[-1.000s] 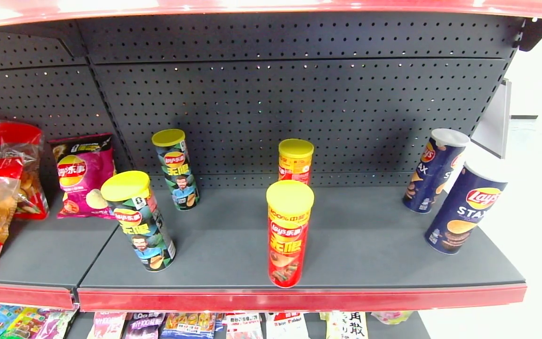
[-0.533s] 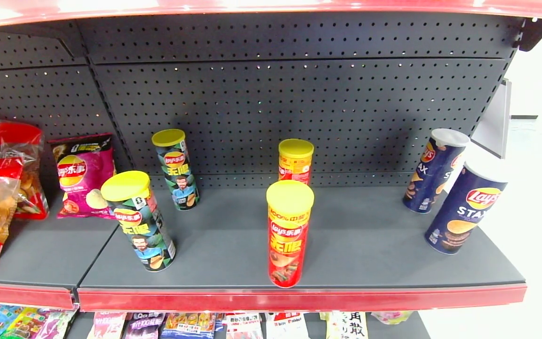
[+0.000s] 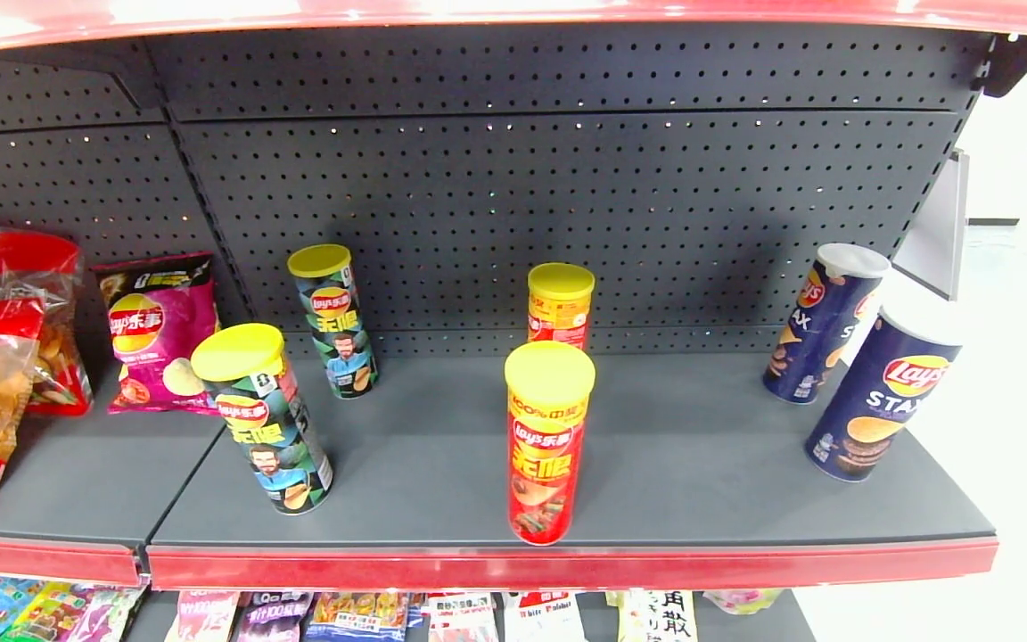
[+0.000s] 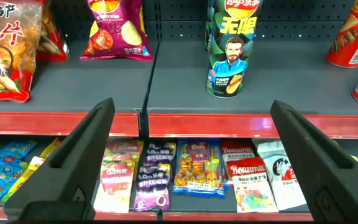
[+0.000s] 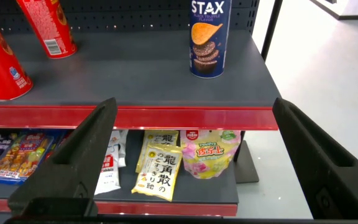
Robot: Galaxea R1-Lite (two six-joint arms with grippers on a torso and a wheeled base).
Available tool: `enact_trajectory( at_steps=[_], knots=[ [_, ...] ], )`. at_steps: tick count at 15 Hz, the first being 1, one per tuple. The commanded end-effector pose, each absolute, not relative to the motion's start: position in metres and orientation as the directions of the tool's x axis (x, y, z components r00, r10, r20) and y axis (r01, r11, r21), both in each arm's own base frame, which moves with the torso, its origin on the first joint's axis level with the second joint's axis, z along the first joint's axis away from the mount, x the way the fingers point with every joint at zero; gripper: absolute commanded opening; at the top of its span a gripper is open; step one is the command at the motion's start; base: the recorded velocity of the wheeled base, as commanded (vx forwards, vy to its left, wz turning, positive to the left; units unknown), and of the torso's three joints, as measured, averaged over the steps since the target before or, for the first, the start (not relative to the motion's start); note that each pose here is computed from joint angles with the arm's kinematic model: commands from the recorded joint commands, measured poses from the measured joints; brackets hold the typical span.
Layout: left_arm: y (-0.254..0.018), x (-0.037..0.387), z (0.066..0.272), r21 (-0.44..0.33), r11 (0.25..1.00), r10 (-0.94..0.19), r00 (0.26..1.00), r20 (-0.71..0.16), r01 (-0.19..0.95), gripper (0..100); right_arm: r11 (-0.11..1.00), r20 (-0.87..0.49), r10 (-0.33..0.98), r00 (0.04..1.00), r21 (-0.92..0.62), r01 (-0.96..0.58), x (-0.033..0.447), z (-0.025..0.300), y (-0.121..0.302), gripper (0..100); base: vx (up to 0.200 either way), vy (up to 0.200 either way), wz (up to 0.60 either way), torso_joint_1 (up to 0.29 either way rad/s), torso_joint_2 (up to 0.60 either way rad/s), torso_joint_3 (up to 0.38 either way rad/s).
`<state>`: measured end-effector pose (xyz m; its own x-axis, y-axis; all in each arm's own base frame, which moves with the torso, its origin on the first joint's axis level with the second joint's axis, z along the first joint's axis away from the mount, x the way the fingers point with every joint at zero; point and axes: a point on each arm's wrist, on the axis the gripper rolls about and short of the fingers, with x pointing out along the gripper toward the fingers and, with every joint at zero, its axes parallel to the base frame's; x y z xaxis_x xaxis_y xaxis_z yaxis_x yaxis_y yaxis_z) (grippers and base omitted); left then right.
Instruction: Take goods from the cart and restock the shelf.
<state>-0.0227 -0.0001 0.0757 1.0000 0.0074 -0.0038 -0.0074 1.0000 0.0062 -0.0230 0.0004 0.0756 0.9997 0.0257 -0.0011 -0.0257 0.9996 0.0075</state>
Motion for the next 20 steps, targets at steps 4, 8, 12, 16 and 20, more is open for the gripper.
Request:
enact_trajectory(
  at_steps=[4,8,12,16,20],
  knots=[
    [-0.0006,-0.0227,0.0757,0.015,1.0,-0.012,1.0,-0.005,0.012,100,1.0,-0.002,0.026,1.0,0.006,-0.026,-0.0229,0.0756,0.0004,100,0.0,0.0,0.0,0.0,0.0,0.0],
    [-0.0006,-0.0227,0.0757,0.015,1.0,-0.012,1.0,-0.005,0.012,100,1.0,-0.002,0.026,1.0,0.006,-0.026,-0.0229,0.0756,0.0004,100,0.0,0.0,0.0,0.0,0.0,0.0],
    [-0.0006,-0.0227,0.0757,0.015,1.0,-0.012,1.0,-0.005,0.012,100,1.0,-0.003,0.025,1.0,0.003,-0.025,-0.0229,0.0754,0.0003,100,0.0,0.0,0.0,0.0,0.0,0.0],
    [-0.0006,-0.0227,0.0757,0.015,1.0,-0.012,1.0,-0.005,0.012,100,1.0,-0.002,0.025,1.0,0.006,-0.025,-0.0229,0.0756,0.0003,100,0.0,0.0,0.0,0.0,0.0,0.0],
    [-0.0006,-0.0227,0.0757,0.015,1.0,-0.012,1.0,-0.005,0.012,100,1.0,-0.003,0.025,1.0,0.005,-0.025,-0.0229,0.0754,0.0003,100,0.0,0.0,0.0,0.0,0.0,0.0]
  ],
)
